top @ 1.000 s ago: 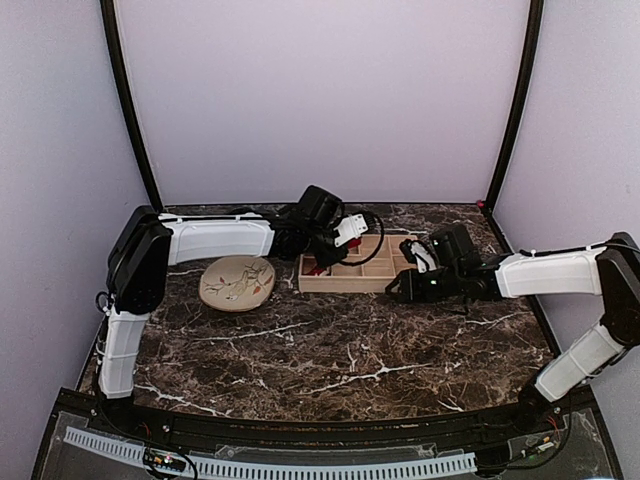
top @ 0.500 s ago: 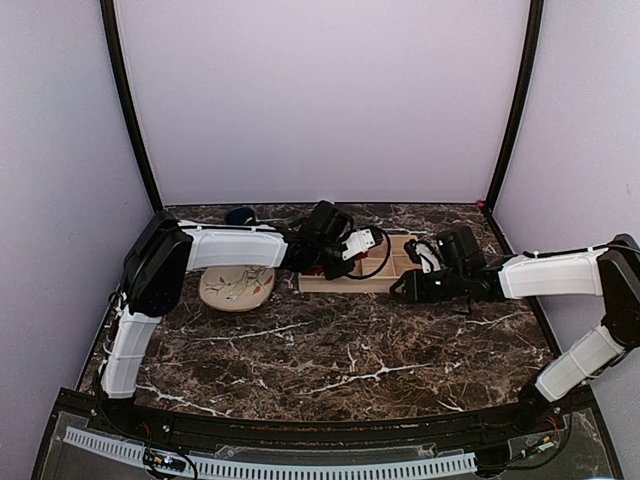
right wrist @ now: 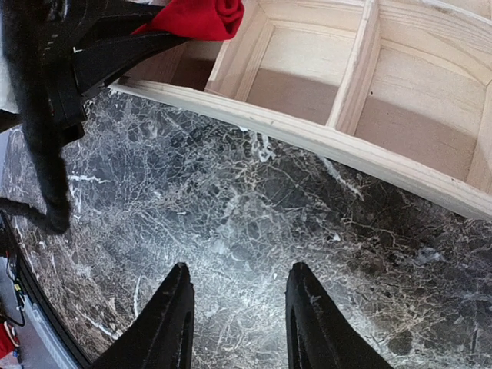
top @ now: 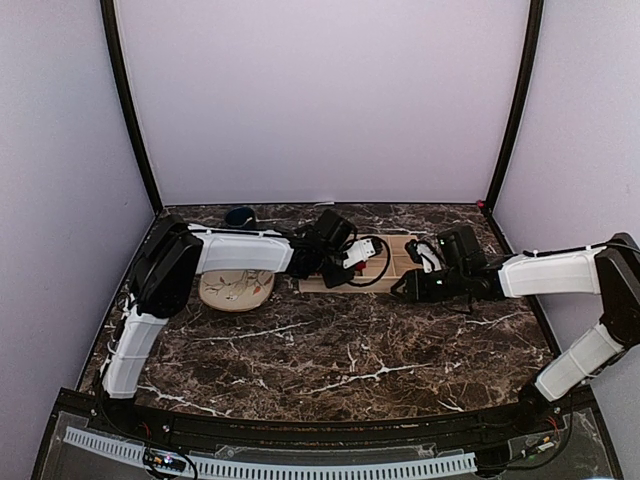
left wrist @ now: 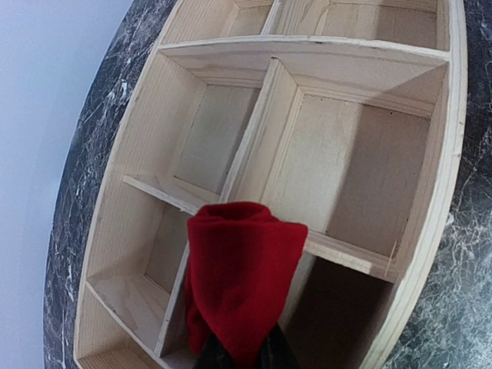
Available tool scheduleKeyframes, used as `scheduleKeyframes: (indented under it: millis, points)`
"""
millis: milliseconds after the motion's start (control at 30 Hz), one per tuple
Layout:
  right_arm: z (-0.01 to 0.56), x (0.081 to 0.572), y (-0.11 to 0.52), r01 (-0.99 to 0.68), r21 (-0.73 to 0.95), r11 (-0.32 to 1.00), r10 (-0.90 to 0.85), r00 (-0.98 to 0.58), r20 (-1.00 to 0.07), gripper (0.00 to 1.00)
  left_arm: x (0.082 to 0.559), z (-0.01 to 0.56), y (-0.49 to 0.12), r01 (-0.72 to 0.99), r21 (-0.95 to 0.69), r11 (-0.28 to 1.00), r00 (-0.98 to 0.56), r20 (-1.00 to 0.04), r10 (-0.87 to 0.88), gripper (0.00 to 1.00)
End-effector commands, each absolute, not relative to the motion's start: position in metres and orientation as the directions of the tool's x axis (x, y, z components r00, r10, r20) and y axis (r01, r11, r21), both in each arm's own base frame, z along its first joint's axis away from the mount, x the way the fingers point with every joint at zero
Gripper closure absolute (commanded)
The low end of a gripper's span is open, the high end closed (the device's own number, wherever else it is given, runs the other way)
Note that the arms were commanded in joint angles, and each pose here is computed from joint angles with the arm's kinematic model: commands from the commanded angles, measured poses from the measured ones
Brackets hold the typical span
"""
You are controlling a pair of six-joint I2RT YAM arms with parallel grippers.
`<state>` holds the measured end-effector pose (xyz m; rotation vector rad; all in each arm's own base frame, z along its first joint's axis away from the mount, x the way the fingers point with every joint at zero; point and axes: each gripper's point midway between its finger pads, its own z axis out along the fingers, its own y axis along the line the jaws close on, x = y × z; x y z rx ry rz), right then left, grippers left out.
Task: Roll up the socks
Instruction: Place the sock in the storage box.
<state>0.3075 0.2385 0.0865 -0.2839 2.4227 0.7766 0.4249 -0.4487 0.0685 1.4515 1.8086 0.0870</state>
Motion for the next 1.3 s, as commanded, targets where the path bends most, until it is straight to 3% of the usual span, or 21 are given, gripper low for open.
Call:
scheduleKeyframes:
  millis: [0, 233, 700, 1267]
  points:
    - [0.093, 0.316, 0.239, -0.376, 0.467, 0.800, -0.020, -0.795, -0.606, 0.61, 0.417, 0.061, -0.445, 0.815, 0.458, 0.355, -0.094, -0.501, 0.861, 1.00]
    - [0.097, 0.318, 0.237, -0.376, 0.466, 0.801, -0.017, -0.792, -0.610, 0.61, 0.418, 0.064, -0.448, 0.821, 0.391, 0.416, -0.196, -0.490, 0.849, 1.00]
    - [0.096, 0.318, 0.234, -0.374, 0.463, 0.804, -0.024, -0.797, -0.603, 0.61, 0.404, 0.055, -0.425, 0.772, 0.290, 0.565, -0.450, -0.377, 0.810, 1.00]
    - [0.101, 0.317, 0.234, -0.364, 0.479, 0.798, -0.008, -0.802, -0.597, 0.60, 0.385, 0.047, -0.421, 0.745, 0.120, 0.656, -0.596, -0.320, 0.736, 0.96]
